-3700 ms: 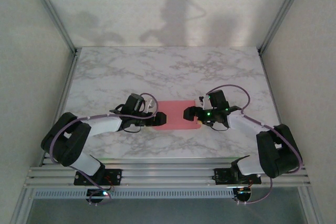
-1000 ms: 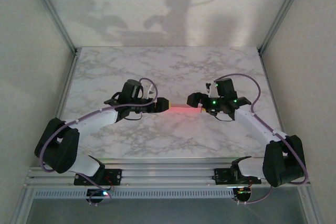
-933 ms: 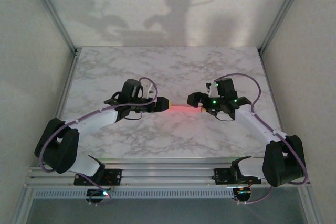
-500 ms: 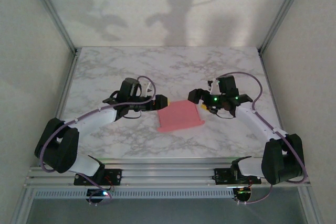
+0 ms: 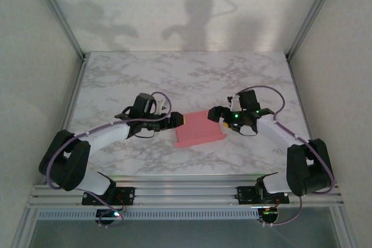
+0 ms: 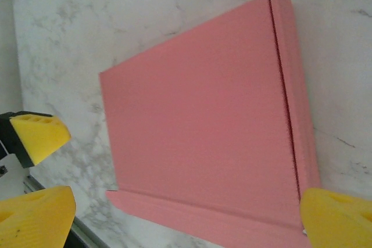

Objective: Fold the paper box

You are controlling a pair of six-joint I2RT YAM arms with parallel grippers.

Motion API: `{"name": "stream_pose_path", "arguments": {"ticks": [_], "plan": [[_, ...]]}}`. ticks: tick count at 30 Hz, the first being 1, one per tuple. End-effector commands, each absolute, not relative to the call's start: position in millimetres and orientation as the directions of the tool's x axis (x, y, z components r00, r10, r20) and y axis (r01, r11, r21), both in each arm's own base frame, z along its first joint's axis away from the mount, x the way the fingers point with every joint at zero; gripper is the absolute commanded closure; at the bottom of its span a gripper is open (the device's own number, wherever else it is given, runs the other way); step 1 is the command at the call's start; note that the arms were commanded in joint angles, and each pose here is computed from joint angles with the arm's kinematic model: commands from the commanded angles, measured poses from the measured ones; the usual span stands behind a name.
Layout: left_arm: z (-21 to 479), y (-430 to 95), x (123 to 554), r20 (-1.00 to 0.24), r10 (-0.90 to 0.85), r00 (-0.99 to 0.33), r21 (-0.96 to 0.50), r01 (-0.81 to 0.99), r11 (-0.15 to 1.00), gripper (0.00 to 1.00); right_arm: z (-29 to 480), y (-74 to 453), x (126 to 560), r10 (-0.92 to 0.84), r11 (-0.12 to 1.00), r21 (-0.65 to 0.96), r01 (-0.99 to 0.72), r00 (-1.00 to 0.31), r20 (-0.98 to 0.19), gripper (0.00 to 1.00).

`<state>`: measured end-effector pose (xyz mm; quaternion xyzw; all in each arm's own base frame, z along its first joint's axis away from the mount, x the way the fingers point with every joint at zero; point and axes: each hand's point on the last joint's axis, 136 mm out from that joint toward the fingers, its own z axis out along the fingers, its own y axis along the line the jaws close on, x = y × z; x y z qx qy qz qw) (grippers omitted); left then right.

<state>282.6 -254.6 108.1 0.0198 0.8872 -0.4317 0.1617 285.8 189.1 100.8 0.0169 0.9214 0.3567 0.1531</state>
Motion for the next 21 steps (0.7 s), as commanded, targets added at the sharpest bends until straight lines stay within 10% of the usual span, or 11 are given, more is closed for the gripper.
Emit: {"name": "stream_pose_path", "arguments": {"ticks": [1,21], "plan": [[108,-259,280,-0.283,-0.148,-0.948,-0.786,0.14,0.602,0.01,100,196,294,0.056,0.726,0.652,-0.22,-0.925,-0.375,0.01],[78,-274,278,-0.178,-0.157,-0.971,-0.788,0.046,0.614,0.01,73,201,306,-0.051,0.741,0.615,-0.27,-0.936,-0.349,0.01]]}}
